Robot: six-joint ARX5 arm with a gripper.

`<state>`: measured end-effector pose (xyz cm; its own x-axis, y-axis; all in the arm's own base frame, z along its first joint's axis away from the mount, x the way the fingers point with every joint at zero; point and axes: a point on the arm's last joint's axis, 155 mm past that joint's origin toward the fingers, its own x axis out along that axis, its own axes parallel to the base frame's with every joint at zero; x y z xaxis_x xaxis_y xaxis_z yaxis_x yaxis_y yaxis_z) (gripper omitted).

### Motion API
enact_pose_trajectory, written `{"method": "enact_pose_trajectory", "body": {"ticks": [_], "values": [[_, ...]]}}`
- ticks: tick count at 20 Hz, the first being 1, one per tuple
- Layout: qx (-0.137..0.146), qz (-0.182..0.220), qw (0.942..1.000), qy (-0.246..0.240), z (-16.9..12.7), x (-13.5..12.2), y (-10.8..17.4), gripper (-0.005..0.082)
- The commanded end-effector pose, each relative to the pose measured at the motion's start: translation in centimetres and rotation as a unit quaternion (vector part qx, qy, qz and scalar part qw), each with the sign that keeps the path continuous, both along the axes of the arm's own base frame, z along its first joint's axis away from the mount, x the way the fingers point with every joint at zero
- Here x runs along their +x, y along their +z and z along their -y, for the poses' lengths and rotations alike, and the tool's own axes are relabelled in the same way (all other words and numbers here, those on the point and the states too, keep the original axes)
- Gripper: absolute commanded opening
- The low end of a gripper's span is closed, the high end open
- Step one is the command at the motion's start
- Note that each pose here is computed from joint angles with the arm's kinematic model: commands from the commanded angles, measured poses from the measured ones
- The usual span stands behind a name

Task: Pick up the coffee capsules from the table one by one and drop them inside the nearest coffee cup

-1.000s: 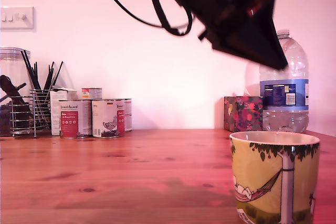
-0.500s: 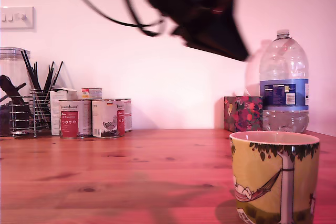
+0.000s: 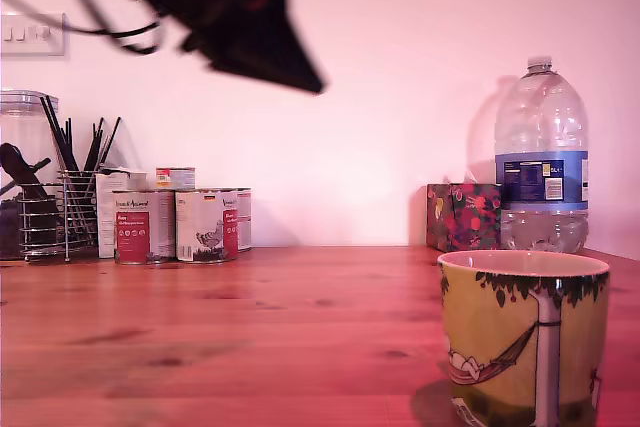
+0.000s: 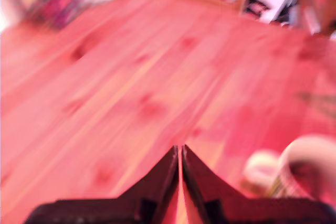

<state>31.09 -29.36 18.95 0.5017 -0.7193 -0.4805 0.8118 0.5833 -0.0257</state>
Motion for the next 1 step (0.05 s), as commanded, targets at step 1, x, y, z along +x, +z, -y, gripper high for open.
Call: {"method": "enact_pose_trajectory", "body": {"ticks": [1], "values": [[-0.004,-0.002,0.9997,0.022,-1.70,0.16,-0.19,-0.0019]]}}
